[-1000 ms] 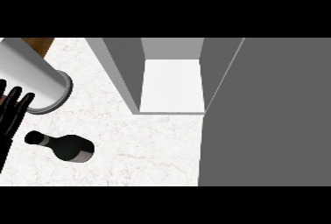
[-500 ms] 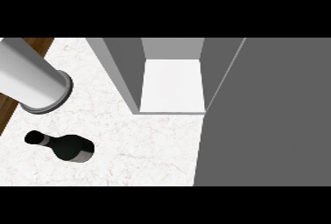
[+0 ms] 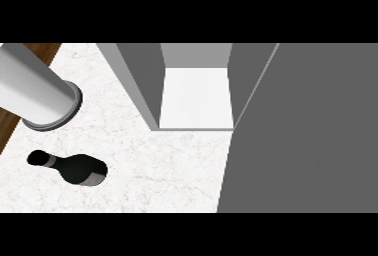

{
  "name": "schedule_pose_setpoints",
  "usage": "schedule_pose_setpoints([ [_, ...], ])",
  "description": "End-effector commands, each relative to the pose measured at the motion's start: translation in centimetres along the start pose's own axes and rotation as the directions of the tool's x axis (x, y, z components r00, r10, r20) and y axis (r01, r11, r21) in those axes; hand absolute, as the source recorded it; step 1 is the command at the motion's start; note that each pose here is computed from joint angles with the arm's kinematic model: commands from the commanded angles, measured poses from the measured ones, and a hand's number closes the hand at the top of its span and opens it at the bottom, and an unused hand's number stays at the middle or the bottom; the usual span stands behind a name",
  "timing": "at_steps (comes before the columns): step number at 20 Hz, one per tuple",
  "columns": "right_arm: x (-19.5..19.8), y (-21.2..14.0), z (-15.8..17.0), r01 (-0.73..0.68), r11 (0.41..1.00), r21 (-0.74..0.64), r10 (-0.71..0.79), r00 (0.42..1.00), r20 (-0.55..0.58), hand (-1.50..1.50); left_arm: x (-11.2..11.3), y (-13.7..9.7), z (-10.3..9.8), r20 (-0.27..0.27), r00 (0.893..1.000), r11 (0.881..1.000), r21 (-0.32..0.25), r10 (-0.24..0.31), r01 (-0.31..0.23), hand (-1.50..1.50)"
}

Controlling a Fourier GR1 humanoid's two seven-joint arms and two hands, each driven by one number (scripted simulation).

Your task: Pick up the wine, place it into the cabinet and close the cabinet

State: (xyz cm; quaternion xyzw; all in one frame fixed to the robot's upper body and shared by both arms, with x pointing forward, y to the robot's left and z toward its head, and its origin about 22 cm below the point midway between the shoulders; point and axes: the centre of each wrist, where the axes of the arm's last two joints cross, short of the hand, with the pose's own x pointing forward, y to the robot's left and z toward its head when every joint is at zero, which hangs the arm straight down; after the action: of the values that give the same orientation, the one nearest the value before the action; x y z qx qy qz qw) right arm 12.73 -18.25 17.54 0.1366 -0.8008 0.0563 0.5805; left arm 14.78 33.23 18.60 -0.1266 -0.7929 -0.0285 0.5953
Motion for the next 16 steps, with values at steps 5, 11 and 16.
schedule_pose_setpoints([
  [5, 3.4, 0.5, 3.0, -0.050, 0.998, -0.037, 0.052, 0.997, 0.062, -1.50, 0.7, -0.3, 0.4, -0.026, 0.999, 0.999, 0.025, -0.023, 0.024, -1.50],
  [11, 4.6, 0.6, 1.9, -0.044, 0.998, -0.052, 0.047, 0.998, 0.048, -1.50, -1.4, 0.1, -0.7, -0.035, 0.999, 1.000, 0.014, -0.024, 0.024, -1.50],
  [16, 4.5, 1.4, 2.1, -0.031, 0.999, -0.038, 0.034, 0.997, 0.071, -1.50, -3.9, 1.4, -1.6, -0.059, 0.998, 0.998, 0.054, -0.037, 0.040, -1.50],
])
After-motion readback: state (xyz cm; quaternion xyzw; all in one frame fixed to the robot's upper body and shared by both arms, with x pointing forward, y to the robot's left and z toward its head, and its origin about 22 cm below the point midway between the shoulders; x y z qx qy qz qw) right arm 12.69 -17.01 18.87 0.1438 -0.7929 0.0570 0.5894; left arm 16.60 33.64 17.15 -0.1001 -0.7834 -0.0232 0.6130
